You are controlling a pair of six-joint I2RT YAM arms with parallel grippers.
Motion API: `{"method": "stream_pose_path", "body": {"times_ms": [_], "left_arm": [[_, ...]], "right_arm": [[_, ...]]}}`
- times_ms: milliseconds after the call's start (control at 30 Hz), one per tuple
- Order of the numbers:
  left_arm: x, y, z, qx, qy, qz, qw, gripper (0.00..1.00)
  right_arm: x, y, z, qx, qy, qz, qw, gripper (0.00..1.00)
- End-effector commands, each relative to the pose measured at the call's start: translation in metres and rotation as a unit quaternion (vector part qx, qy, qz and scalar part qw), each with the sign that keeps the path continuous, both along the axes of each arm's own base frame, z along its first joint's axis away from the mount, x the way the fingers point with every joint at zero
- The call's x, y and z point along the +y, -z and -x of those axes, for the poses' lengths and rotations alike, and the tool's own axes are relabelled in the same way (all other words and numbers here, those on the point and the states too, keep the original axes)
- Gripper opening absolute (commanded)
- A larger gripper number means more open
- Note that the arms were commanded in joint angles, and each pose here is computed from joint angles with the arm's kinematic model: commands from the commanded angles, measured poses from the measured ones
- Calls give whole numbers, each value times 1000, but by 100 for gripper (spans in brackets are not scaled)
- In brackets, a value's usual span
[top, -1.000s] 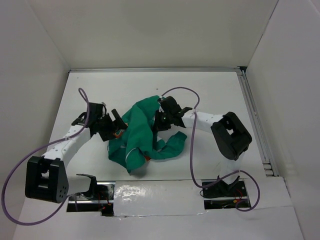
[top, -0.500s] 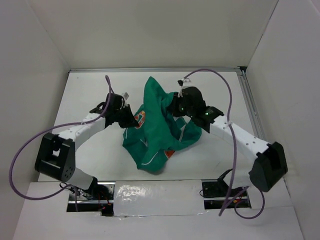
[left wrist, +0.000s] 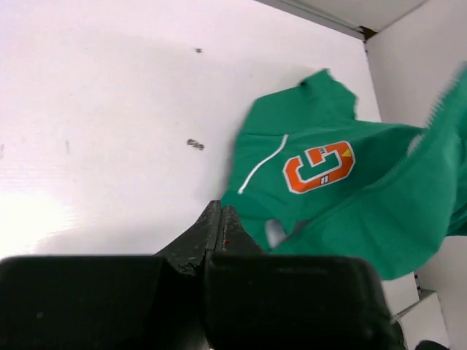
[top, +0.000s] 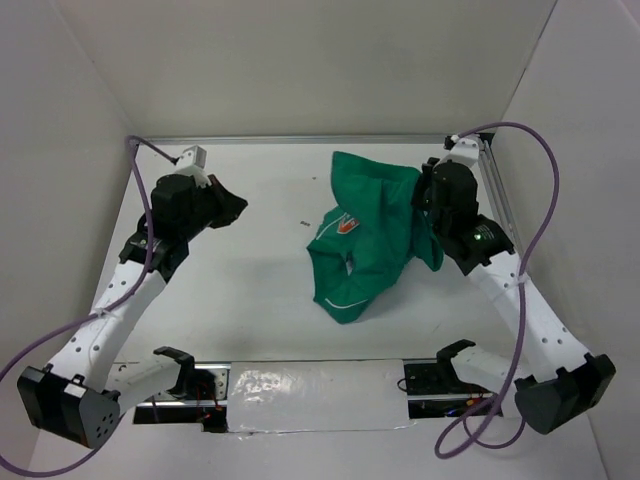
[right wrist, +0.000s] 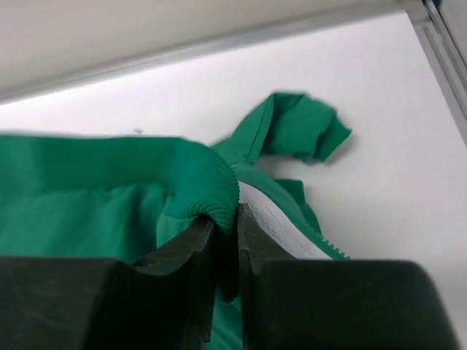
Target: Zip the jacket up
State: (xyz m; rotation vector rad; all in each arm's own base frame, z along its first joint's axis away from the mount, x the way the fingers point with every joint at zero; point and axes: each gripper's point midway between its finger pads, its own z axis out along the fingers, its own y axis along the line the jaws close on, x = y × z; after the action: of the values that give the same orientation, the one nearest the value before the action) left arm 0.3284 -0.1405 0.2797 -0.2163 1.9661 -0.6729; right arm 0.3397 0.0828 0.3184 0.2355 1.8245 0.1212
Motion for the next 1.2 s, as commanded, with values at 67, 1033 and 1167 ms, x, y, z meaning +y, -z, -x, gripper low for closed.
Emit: {"method": "stream_pose_path", "body": {"times_ms": [67,1033,1167], "left_arm": [[0,43,-8,57,24,-12,998,0],[-217,211,-54,188,356,-92,911,93],[-217,224,-58,209,351,-85,909,19]], "right_arm": [[-28,71,-26,93,64,-2,994,52],[74,206,-6,264,-144,9,954,99],[40,220,-15,276,-21,30,960,53]]}}
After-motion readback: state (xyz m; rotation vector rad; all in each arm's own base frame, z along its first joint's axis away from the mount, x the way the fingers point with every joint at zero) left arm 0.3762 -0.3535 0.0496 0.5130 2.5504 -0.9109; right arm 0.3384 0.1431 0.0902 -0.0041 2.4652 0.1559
